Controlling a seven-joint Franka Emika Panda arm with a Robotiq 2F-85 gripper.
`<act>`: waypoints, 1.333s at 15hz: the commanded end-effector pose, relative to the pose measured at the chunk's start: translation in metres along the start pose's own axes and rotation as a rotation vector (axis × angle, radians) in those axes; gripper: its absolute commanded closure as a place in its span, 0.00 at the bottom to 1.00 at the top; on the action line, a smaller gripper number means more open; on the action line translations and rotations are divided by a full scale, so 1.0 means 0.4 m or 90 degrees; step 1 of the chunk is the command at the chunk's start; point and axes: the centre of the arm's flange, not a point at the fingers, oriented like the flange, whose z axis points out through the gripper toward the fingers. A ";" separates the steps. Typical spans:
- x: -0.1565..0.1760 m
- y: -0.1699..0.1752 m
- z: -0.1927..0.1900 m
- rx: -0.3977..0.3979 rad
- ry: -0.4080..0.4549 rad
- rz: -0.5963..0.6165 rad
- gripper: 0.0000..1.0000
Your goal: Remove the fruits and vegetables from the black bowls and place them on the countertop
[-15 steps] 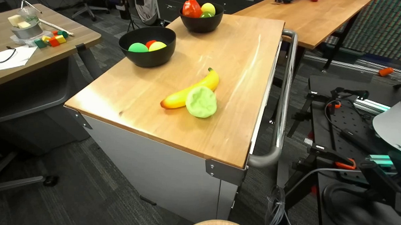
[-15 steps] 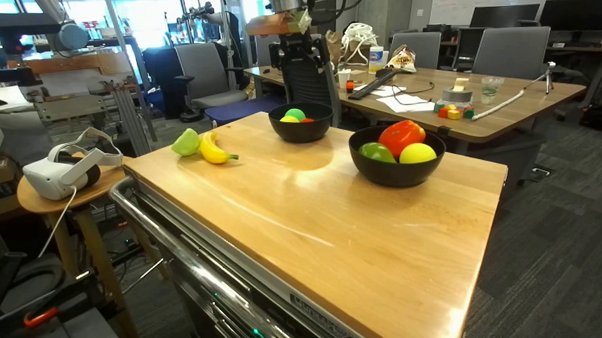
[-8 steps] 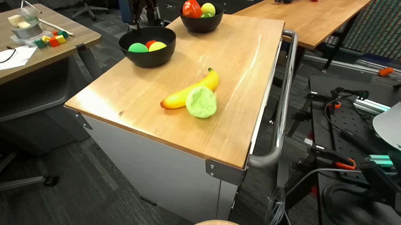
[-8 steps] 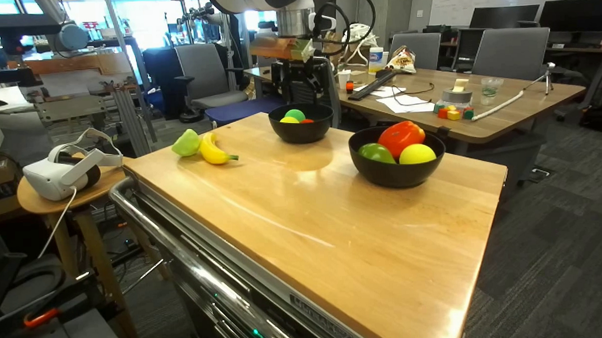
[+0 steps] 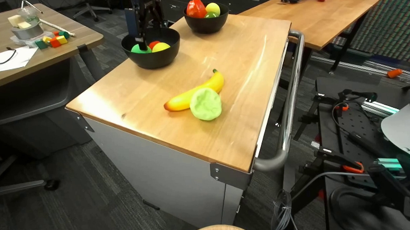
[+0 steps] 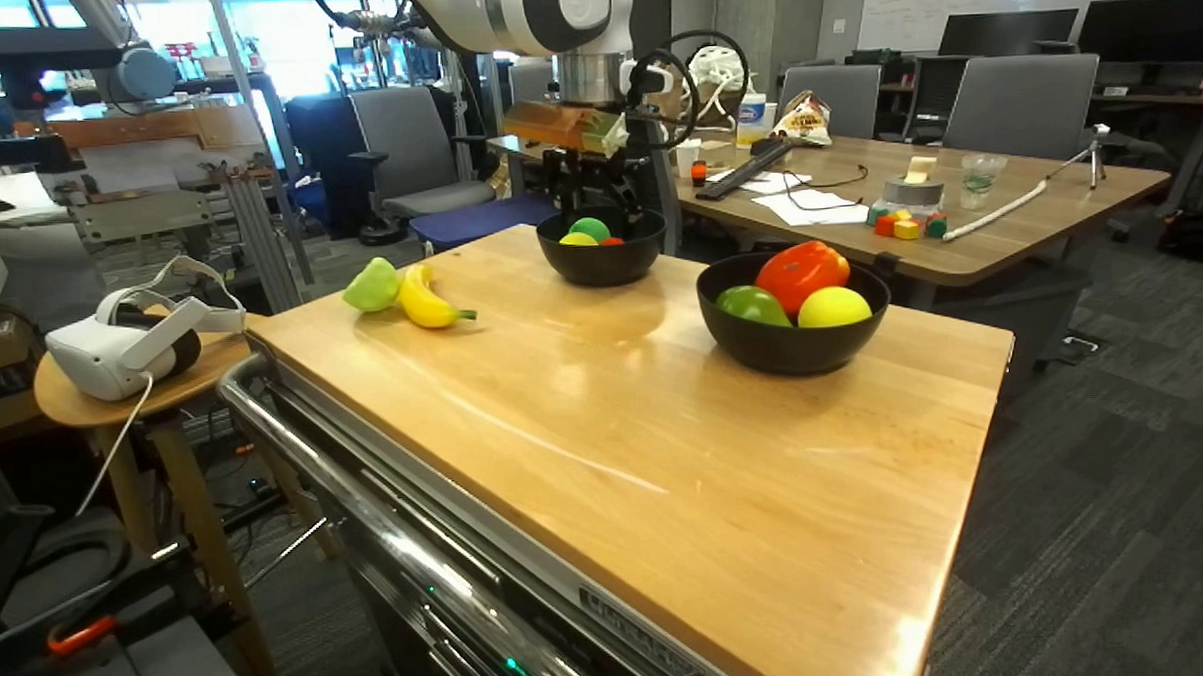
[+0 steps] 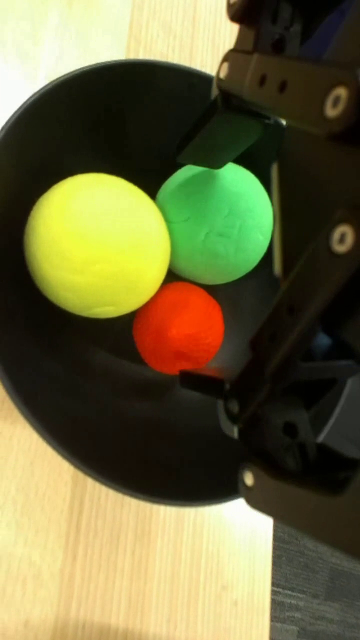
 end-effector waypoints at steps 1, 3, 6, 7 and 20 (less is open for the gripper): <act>0.022 -0.009 0.035 0.009 0.000 -0.030 0.00; 0.027 -0.012 0.054 0.007 -0.009 -0.044 0.00; 0.033 -0.007 0.079 0.002 -0.021 -0.054 0.00; 0.030 -0.005 0.088 0.000 -0.027 -0.057 0.00; 0.043 0.014 -0.083 -0.045 0.022 -0.061 1.00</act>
